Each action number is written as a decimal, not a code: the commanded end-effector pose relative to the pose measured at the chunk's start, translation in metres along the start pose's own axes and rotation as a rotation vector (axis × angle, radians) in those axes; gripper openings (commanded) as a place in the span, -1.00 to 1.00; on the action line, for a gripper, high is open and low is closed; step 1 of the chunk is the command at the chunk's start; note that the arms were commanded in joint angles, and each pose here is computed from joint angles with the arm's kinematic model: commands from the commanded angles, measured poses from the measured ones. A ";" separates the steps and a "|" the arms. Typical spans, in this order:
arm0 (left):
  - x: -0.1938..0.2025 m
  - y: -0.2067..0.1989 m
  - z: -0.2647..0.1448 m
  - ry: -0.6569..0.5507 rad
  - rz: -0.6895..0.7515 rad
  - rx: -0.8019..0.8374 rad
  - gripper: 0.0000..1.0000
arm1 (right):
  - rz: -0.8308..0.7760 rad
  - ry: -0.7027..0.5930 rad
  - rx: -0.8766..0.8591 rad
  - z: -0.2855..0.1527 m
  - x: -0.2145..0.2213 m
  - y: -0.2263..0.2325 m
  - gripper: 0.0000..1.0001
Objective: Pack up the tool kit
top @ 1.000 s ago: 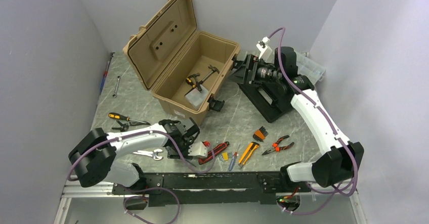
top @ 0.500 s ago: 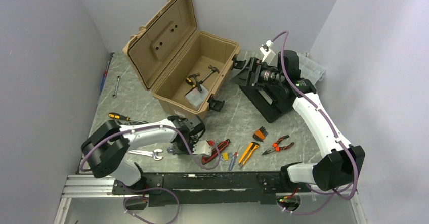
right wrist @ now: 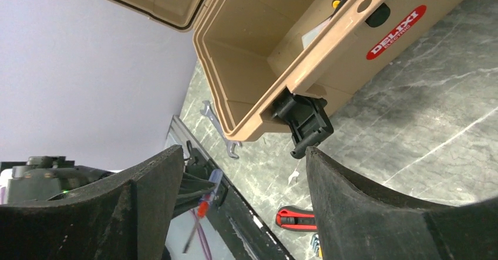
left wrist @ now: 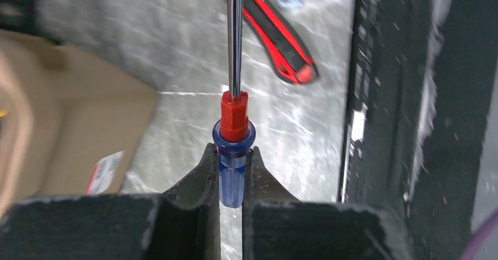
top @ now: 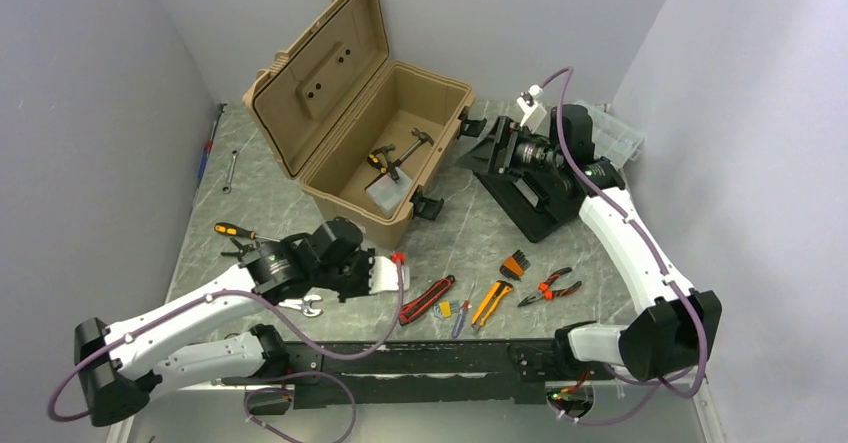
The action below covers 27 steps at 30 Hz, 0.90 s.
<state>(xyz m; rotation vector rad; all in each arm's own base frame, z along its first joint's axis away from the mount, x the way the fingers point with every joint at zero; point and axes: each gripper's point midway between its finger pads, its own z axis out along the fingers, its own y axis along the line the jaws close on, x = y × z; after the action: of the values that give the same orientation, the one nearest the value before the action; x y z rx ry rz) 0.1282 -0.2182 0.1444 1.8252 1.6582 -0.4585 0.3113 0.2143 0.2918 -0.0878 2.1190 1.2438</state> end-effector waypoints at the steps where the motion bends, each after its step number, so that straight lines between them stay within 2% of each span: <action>1: -0.052 0.066 -0.034 -0.198 -0.249 -0.359 -1.00 | -0.044 -0.100 0.001 -0.015 -0.016 0.012 0.55; 4: -0.062 0.104 -0.057 -0.189 -0.451 -0.506 -1.00 | -0.037 -0.104 0.009 -0.016 -0.015 0.008 0.55; 8: -0.054 0.153 -0.074 -0.042 -0.653 -0.652 -1.00 | -0.022 -0.085 -0.004 -0.015 -0.011 0.009 0.54; 13: -0.065 0.201 -0.087 -0.057 -0.767 -0.759 -1.00 | -0.017 -0.092 0.018 -0.018 -0.008 0.005 0.54; 18: -0.061 0.235 -0.072 -0.024 -0.827 -0.767 -1.00 | -0.016 -0.113 0.092 -0.027 -0.001 -0.006 0.54; 22: -0.044 0.252 -0.045 0.067 -0.867 -0.747 -1.00 | -0.010 -0.147 0.184 -0.039 0.006 -0.021 0.55; 27: -0.013 0.262 -0.017 0.164 -0.990 -0.686 -1.00 | 0.030 -0.205 0.431 -0.056 0.021 -0.073 0.58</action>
<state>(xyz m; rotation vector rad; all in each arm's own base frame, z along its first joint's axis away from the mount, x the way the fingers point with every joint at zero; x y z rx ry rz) 0.3712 -0.2289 0.2315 0.5816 2.2767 -0.0532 0.2900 0.1721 0.2750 0.0946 2.1108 1.0030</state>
